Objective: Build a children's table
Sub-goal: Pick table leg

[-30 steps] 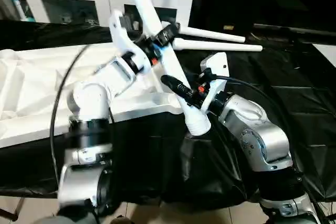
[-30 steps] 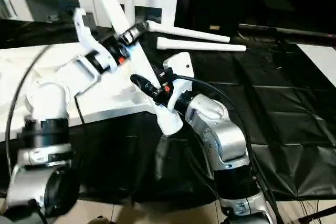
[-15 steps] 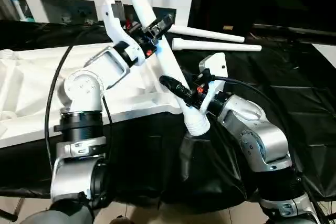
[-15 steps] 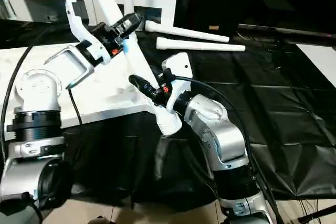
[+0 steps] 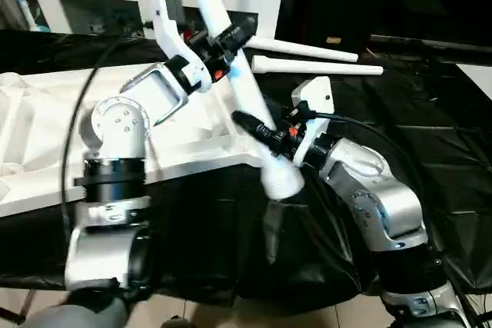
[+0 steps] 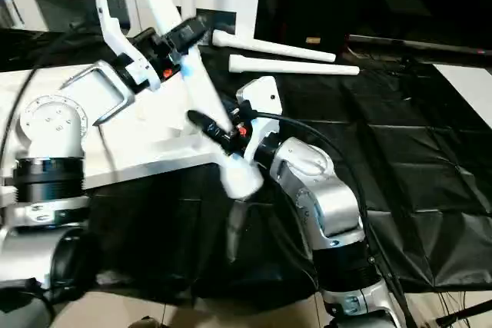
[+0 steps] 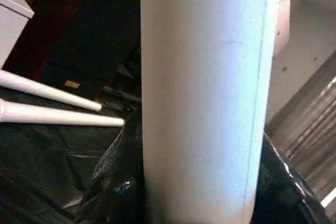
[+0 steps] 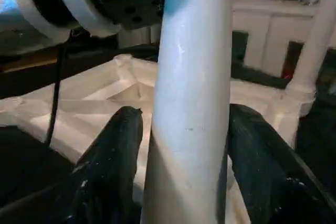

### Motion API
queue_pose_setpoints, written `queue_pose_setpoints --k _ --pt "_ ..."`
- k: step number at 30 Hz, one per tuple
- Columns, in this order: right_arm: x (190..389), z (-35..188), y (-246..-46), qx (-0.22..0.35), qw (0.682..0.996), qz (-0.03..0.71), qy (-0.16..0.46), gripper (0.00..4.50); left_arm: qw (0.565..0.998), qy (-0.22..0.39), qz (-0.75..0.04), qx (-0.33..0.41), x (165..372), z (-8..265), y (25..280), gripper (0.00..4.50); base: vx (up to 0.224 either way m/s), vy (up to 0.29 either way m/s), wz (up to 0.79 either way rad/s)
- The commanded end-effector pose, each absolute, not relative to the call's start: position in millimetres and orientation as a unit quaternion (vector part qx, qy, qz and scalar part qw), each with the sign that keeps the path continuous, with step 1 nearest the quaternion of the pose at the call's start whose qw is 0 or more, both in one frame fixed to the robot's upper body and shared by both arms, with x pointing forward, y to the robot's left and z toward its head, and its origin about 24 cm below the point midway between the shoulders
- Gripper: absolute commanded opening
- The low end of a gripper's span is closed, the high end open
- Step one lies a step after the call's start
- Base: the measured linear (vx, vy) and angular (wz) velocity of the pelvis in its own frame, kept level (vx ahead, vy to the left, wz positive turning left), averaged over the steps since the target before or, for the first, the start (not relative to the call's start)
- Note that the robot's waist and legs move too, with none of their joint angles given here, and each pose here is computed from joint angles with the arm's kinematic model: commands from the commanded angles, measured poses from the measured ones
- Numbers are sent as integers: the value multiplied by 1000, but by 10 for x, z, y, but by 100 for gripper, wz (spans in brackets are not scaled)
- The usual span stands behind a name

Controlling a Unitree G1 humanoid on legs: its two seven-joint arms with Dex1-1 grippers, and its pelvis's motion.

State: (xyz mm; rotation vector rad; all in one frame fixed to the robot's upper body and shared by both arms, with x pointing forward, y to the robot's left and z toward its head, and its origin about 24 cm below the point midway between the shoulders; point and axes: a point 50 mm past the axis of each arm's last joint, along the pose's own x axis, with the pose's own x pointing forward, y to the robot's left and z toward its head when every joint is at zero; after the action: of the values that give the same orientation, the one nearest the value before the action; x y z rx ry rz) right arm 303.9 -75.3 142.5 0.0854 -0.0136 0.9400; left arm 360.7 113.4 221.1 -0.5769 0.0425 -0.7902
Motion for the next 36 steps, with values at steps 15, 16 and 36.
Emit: queue_pose_setpoints --k 15,16,36 --pt "3012 1194 -967 -11 855 502 133 319 858 -16 -474 -197 3491 2541 974 168 0 0 0" --pt "3008 1189 -969 -12 854 503 135 319 858 -16 -475 -196 3491 2543 974 168 0 0 0" --pt "2979 1133 -972 0 851 508 130 243 856 -29 -470 -216 3503 2584 1038 168 0 0 0"
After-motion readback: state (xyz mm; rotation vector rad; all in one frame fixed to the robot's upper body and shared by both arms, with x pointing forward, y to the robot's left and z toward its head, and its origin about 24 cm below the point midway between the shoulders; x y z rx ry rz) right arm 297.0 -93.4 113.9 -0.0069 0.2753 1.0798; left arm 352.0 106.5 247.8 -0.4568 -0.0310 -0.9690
